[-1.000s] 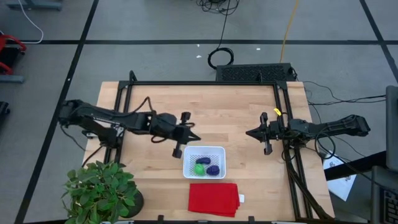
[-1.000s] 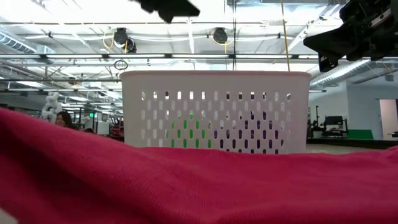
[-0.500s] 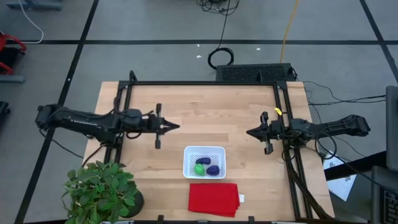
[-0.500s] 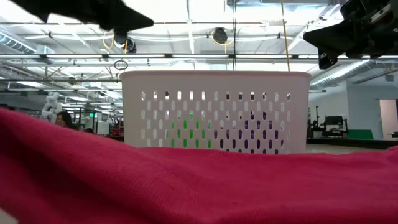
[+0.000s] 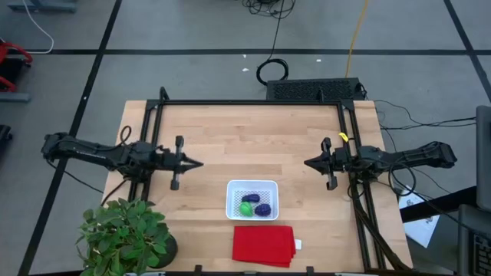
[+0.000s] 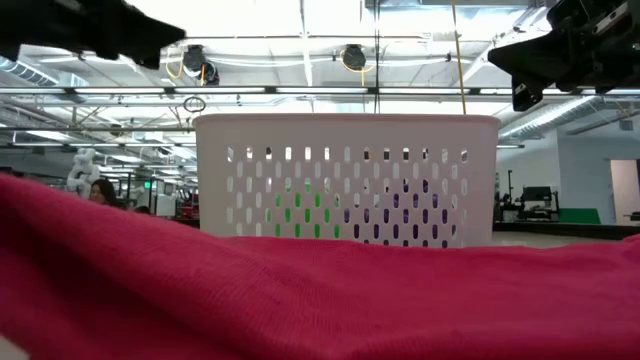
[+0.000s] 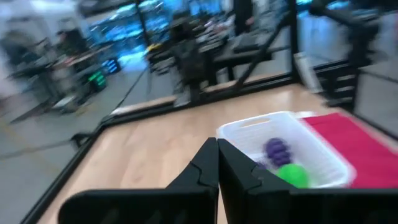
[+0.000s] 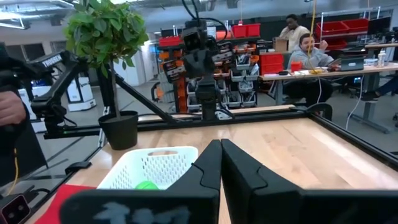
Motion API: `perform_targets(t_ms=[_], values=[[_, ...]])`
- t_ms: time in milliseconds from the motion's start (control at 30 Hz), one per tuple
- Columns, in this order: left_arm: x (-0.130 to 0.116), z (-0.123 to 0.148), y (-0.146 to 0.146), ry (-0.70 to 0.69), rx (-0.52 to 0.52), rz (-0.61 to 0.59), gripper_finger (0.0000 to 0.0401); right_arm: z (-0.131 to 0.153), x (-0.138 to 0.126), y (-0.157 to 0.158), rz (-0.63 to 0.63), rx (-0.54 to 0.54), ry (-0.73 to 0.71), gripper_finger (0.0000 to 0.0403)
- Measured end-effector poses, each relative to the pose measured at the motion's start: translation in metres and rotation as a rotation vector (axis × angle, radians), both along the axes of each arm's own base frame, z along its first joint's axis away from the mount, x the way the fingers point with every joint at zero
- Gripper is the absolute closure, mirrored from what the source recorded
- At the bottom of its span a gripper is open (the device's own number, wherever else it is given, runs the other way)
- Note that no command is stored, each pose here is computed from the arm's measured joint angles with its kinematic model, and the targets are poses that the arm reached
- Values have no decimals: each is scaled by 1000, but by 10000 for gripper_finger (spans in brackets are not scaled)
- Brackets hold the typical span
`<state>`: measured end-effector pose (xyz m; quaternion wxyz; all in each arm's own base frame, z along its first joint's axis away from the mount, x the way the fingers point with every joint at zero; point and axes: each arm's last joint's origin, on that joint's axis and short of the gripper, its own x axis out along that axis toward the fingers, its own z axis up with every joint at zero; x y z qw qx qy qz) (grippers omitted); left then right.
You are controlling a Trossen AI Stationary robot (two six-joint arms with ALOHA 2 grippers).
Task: Pick and placing Produce into tupperware
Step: Return to Home Position
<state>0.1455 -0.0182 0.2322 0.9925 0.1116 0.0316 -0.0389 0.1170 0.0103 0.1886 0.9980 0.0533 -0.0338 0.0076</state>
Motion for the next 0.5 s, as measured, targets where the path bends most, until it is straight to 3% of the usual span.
perform_targets(t_ms=[100,267,400,500], values=[[-8,-6,-4,-3,19,-47,401,0,0,0,1,10,-1,403],[-17,-16,-4,0,12,-14,401,0,0,1,27,10,0,403],[-21,-18,-8,-7,-19,-159,401,1,0,1,33,15,-11,403],[-22,-21,-10,23,-25,-186,401,2,0,1,33,16,-15,403]])
